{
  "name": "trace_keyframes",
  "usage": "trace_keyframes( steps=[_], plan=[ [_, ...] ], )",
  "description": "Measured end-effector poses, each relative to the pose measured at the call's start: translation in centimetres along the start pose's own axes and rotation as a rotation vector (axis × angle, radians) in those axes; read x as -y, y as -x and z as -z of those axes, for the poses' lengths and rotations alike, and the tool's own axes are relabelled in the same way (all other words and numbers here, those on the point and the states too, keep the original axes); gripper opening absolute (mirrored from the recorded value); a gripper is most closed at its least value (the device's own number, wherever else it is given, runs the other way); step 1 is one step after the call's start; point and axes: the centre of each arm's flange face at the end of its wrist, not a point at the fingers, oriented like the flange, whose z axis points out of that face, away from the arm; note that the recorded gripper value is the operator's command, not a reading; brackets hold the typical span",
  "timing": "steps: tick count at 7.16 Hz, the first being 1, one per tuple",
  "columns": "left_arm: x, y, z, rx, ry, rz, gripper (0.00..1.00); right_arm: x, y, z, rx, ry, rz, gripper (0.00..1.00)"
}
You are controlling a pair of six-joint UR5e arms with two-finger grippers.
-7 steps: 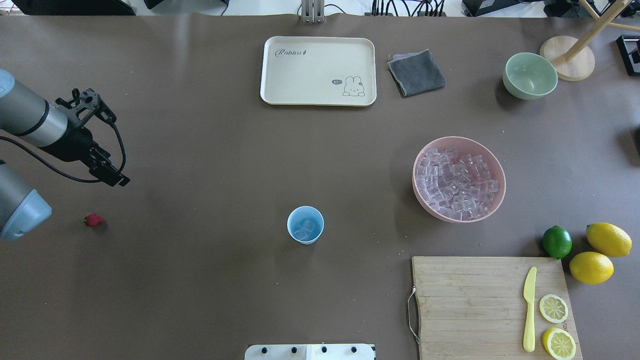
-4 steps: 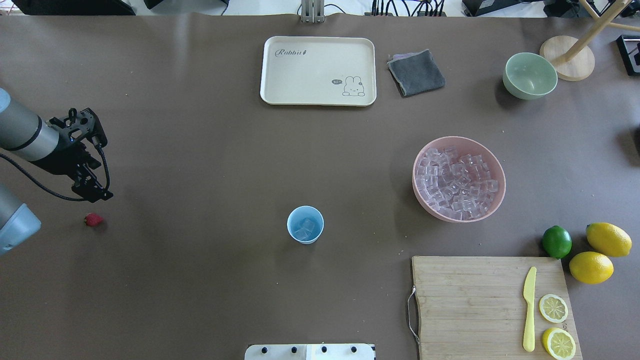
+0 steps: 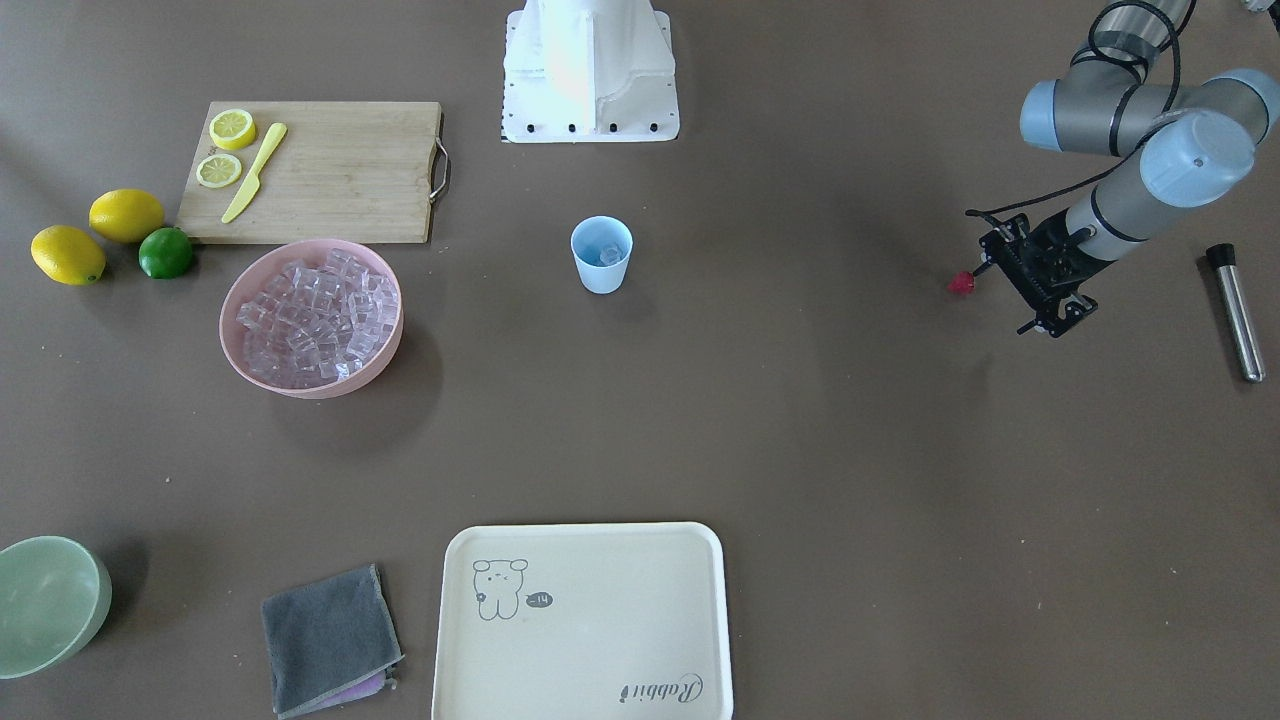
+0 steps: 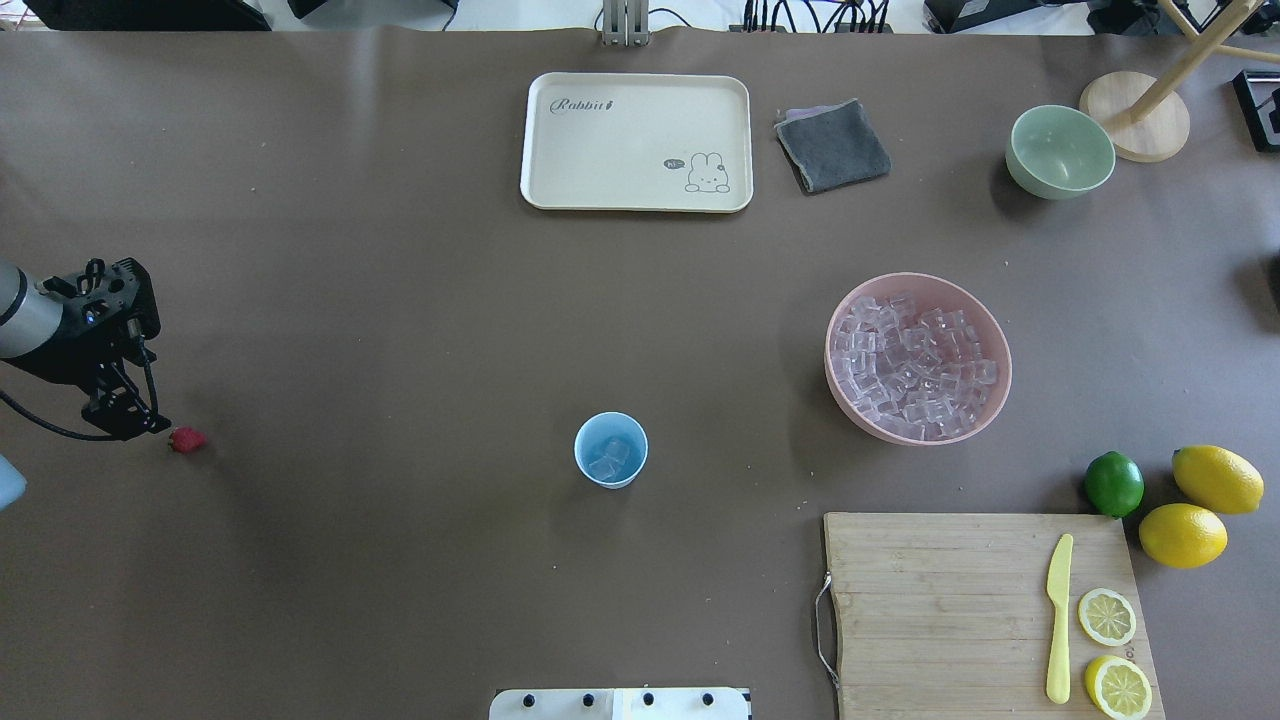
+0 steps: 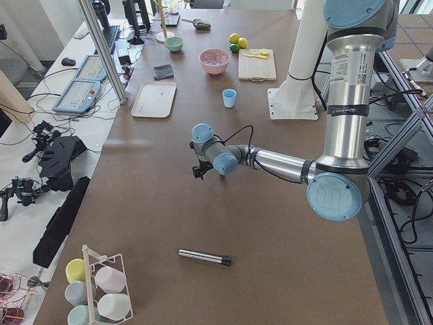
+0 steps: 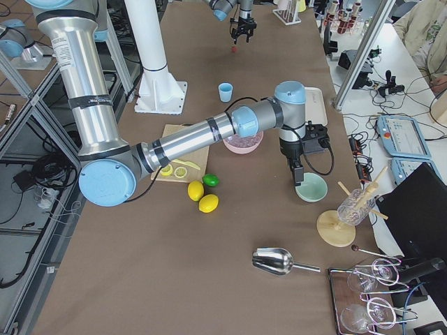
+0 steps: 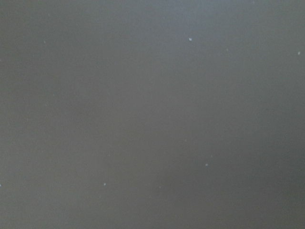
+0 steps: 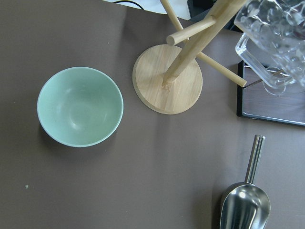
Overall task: Mash ice and strawberries in cup
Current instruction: 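Move the left gripper down over the red strawberry, then close the left gripper on the red strawberry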
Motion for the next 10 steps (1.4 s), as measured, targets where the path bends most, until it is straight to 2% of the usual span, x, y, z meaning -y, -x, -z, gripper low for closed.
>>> trace_keyframes(
  steps=[4, 5, 7, 8, 9, 10],
  plan=[
    [0.4, -1.7, -1.4, -0.022, -0.013, -0.053, 0.95, -0.3, 0.0, -0.5, -0.011, 0.008, 0.002, 1.00],
    [0.7, -2.2, -1.8, -0.030, -0.014, -0.066, 0.78, -0.4, 0.0, -0.6, -0.013, 0.010, 0.001, 1.00],
    [0.6, -3.0, -2.4, -0.041, -0.019, -0.087, 0.76, -0.6, -0.2, -0.8, -0.022, 0.012, -0.002, 1.00],
    [0.3, -3.1, -2.5, -0.043, -0.016, -0.088, 0.55, -0.9, -0.4, -1.0, -0.027, 0.015, -0.006, 1.00],
    [0.0, -3.2, -2.7, -0.044, -0.013, -0.087, 0.54, -1.2, -0.6, -1.1, -0.028, 0.013, -0.008, 1.00],
    [-0.2, -3.2, -2.7, -0.045, -0.011, -0.086, 0.33, -1.6, -0.8, -1.5, -0.024, 0.000, -0.011, 1.00]
  ],
)
